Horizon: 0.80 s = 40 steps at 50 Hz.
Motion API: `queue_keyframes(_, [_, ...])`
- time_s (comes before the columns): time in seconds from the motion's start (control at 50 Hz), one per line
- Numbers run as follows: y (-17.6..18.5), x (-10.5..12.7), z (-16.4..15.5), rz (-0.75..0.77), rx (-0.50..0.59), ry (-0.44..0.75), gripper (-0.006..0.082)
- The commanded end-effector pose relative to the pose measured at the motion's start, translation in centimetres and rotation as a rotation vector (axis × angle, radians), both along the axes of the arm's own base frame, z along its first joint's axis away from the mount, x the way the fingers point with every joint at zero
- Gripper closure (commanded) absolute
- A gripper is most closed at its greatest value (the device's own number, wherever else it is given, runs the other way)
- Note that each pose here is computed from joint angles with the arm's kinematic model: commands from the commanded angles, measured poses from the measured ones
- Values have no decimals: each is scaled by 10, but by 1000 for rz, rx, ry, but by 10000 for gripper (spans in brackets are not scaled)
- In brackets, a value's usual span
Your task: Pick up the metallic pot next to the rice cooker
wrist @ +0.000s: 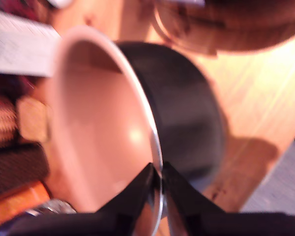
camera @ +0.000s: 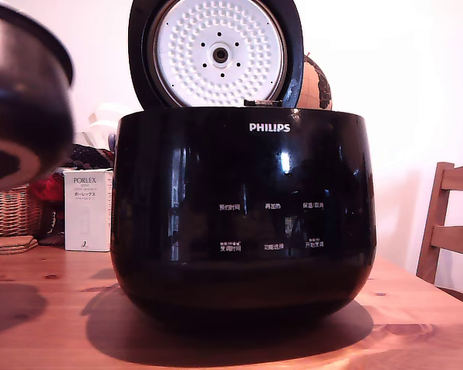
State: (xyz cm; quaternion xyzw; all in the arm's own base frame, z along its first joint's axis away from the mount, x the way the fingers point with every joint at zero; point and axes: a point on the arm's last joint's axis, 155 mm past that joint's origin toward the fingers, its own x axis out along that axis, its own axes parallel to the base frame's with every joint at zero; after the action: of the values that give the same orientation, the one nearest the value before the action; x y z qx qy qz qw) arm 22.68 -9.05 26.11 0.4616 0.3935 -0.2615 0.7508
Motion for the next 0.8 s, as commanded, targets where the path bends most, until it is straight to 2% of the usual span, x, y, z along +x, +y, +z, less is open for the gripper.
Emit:
queue_keyframes(0.0, [-3, 2, 23, -3, -41, -69, 791])
queue_keyframes(0.18, [-5, 4, 15, 10, -28, -42, 791])
queue_keyframes(0.48, [-16, 10, -42, 9, 58, 144, 791])
queue_keyframes(0.78, [-23, 10, -53, 11, 22, 208, 791])
